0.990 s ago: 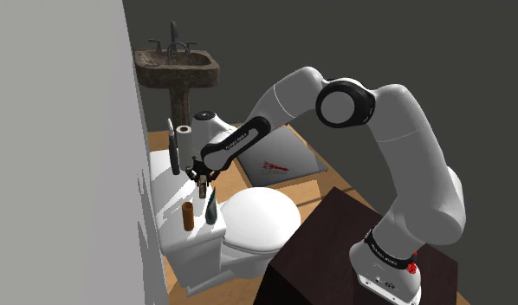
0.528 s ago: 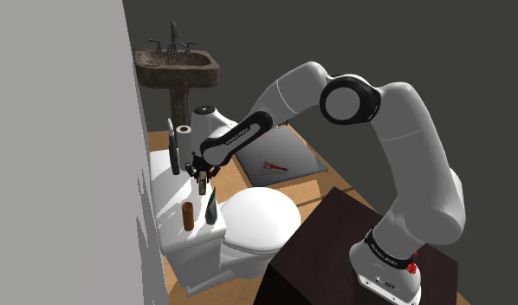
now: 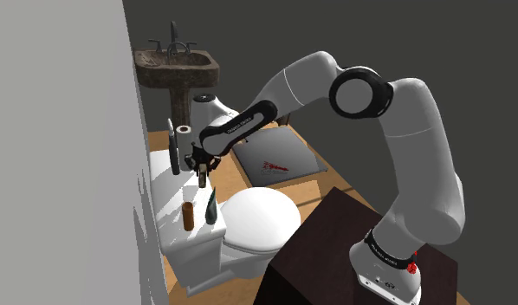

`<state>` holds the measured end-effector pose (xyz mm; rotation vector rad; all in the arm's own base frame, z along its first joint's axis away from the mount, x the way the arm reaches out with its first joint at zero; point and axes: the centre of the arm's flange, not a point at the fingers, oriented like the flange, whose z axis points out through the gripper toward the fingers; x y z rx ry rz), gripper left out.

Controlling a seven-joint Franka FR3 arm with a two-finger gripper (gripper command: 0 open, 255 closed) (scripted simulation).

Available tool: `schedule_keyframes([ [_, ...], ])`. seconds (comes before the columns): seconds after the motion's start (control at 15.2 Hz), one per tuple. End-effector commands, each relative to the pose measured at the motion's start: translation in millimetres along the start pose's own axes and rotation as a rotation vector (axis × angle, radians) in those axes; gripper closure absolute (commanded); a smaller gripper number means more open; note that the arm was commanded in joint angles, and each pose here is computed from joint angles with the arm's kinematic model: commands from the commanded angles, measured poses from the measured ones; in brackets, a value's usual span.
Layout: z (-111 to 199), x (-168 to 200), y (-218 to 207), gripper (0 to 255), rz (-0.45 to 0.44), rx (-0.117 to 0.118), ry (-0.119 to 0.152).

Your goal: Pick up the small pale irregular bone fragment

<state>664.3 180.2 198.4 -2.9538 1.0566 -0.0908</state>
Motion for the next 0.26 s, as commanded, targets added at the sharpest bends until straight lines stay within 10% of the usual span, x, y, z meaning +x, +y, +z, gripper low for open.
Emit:
schedule_keyframes([
  [0.0,-11.8,0.1,0.2,255,0.000,0.000,0.000],
  [0.2,-17.9,0.4,0.1,255,0.000,0.000,0.000],
])
